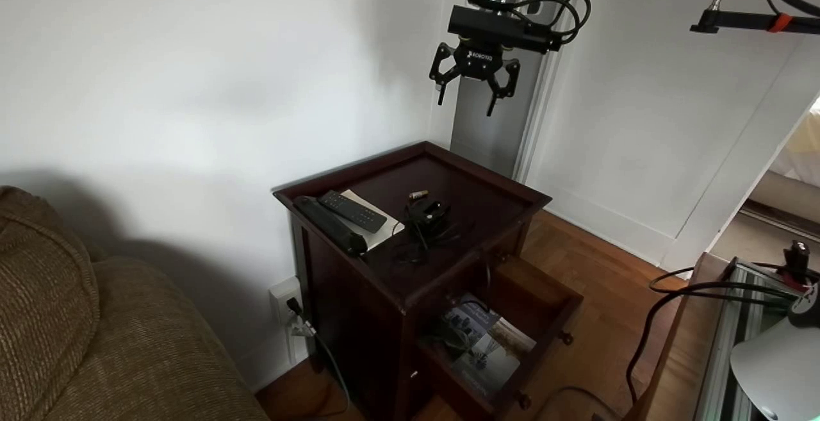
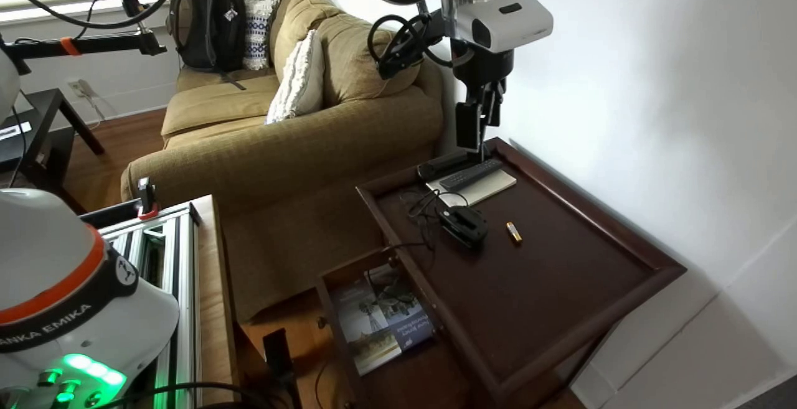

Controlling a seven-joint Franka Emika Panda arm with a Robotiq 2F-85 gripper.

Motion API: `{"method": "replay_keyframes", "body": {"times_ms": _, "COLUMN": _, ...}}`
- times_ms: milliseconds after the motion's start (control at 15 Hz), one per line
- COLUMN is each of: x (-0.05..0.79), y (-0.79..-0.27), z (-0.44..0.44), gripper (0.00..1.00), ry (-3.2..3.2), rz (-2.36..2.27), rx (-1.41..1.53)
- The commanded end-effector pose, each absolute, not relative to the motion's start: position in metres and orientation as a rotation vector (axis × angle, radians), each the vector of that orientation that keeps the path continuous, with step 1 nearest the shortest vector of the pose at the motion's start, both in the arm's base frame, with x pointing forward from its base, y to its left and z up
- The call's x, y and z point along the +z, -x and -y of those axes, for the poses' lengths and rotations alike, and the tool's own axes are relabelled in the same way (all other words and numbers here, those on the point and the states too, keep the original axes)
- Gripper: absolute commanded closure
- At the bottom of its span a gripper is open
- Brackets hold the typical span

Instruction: Put the battery in the alarm clock.

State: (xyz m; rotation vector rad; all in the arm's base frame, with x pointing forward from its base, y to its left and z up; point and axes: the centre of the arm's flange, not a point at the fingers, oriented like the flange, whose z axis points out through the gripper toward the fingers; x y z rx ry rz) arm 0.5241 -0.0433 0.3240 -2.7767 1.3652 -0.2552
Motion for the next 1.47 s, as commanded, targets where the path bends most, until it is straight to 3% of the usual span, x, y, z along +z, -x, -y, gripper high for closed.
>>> {"method": "replay_keyframes", "body": {"times_ms": 0, "x": 0.308, "y": -0.539, "z": 0.074, "gripper": 0.0, "ry": 2.702, "rz": -1.552, "rx": -0.426}}
{"method": "replay_keyframes", "body": {"times_ms": 267, "x": 0.275, "y": -0.556, "z": 0.095, "gripper": 0.0, "ry": 2.535, "rz": -1.731, "rx": -0.45}}
{"method": "replay_keyframes", "body": {"times_ms": 533, "x": 0.238, "y": -0.568, "z": 0.095, "gripper": 0.0, "ry": 2.448, "rz": -1.838, "rx": -0.291}}
{"method": "replay_keyframes", "body": {"times_ms": 1400, "x": 0.148, "y": -0.627, "z": 0.076, "gripper": 0.0, "ry": 2.484, "rz": -1.787, "rx": 0.009}}
